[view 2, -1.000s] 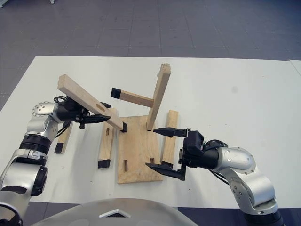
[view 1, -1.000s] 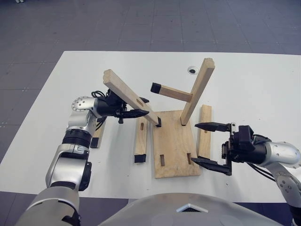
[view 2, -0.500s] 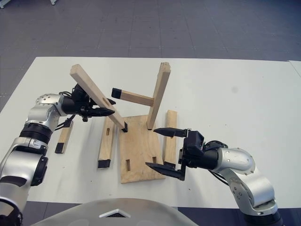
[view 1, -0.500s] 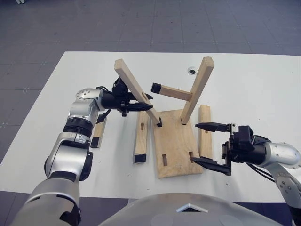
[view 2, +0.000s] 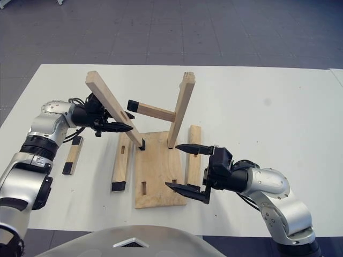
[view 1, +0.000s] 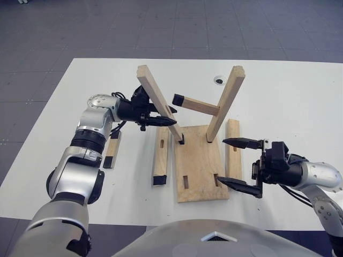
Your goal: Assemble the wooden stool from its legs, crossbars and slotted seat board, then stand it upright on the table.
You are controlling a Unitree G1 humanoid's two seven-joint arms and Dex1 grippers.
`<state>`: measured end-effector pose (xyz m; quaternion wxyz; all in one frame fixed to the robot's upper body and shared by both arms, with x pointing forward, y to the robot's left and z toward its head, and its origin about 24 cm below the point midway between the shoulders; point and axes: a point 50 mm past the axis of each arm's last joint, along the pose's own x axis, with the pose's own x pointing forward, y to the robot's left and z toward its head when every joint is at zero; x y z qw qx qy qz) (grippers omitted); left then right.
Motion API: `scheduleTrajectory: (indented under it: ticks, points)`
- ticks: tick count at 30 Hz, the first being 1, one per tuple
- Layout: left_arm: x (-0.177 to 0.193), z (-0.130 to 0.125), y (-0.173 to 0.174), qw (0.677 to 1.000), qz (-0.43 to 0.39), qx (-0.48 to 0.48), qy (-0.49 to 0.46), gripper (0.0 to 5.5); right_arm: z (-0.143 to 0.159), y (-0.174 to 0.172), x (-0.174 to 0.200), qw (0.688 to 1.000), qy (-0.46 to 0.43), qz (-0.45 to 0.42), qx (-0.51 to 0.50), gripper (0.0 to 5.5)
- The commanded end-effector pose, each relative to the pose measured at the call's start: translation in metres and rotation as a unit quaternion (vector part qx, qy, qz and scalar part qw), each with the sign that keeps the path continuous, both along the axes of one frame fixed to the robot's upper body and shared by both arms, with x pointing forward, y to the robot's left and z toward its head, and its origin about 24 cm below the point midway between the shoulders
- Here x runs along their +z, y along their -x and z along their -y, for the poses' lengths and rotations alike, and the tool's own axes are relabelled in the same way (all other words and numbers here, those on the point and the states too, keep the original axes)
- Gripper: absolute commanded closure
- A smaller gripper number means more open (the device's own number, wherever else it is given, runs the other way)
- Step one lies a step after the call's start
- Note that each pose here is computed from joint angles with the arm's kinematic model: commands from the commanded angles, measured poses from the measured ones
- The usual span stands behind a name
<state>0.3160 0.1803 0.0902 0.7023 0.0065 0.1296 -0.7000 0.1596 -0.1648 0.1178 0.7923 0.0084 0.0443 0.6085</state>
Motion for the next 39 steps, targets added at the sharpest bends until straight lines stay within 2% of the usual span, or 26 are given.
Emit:
scheduleTrajectory:
  ticks: [1, 8, 21, 29, 34, 39]
  points:
    - [-0.074, -0.017, 0.036, 0.965, -0.088, -0.011, -0.245, 3.44, -0.003, -0.003, 0.006, 1.000, -0.003, 0.015, -0.005, 0.30]
    - [-0.080, -0.012, 0.039, 0.962, -0.106, -0.006, -0.251, 3.44, -0.004, -0.003, 0.005, 1.000, -0.007, 0.016, -0.009, 0.30]
    - [-0.084, -0.016, 0.044, 0.950, -0.237, 0.022, -0.204, 3.44, -0.007, -0.002, 0.007, 1.000, -0.007, 0.024, 0.001, 0.30]
    - [-0.082, -0.012, 0.046, 0.956, -0.225, 0.014, -0.189, 3.44, -0.010, -0.005, 0.010, 0.999, -0.011, 0.031, -0.022, 0.30]
    - [-0.073, -0.005, 0.042, 0.971, -0.199, 0.029, -0.132, 3.44, -0.028, -0.002, 0.027, 0.994, -0.077, 0.027, -0.076, 0.30]
    - [-0.072, -0.001, 0.042, 0.974, -0.188, 0.033, -0.124, 3.44, -0.046, 0.001, 0.032, 0.986, -0.108, -0.006, -0.125, 1.17]
